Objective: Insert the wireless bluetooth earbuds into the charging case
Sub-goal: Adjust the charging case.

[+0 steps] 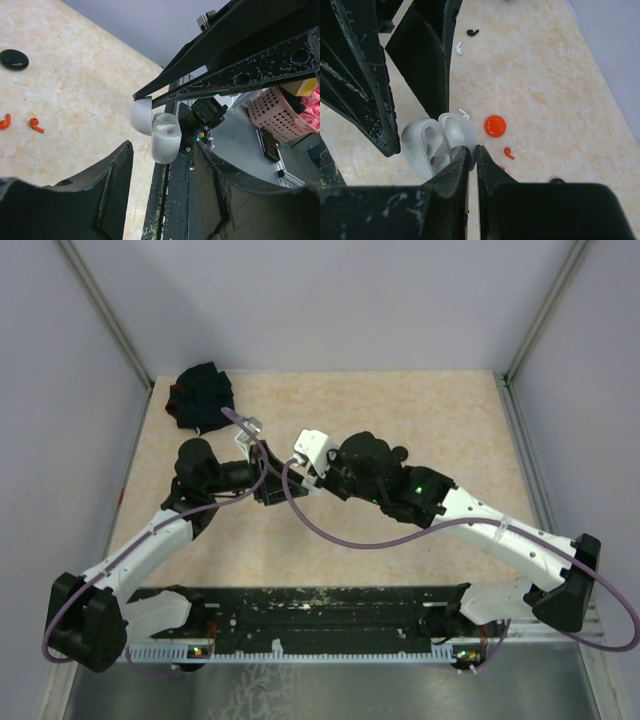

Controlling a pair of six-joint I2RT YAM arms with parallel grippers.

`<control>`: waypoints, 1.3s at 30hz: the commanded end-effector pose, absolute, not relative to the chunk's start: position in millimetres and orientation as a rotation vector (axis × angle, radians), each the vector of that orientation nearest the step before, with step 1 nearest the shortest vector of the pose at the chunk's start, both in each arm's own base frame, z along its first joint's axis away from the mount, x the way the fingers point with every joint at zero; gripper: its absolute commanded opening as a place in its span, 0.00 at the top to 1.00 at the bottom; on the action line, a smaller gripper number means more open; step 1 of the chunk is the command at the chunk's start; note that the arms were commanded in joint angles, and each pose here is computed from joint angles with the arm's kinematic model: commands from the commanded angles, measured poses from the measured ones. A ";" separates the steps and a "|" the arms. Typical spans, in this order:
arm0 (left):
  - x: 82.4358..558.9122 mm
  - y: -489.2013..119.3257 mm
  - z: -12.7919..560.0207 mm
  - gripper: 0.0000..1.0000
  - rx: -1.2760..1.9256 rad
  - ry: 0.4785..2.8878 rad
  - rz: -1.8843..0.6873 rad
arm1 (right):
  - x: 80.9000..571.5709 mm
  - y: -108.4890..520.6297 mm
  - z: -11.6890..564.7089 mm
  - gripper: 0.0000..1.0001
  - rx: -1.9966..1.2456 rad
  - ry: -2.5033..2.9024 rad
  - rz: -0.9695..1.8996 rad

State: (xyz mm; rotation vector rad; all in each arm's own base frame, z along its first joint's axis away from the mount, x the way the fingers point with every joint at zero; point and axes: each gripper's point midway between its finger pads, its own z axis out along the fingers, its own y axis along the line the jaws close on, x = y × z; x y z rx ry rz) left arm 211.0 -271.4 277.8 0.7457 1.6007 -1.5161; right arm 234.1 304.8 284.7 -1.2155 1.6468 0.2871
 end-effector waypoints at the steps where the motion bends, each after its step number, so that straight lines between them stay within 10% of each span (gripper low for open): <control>1: 211.0 -274.3 283.0 0.44 0.792 1.572 -1.475 | 235.9 318.6 317.2 1.00 -1.174 1.562 0.314; 12: 210.9 -274.2 277.0 0.75 0.854 1.565 -1.417 | 230.8 322.3 319.5 1.00 -1.183 1.550 0.348; 18: 211.7 -269.2 271.2 1.00 0.917 1.548 -1.323 | 219.4 319.1 335.8 0.78 -1.167 1.506 0.415; 39: 180.3 -254.8 282.6 1.00 1.049 1.120 -1.150 | 179.0 315.3 366.4 0.41 -1.048 1.342 1.043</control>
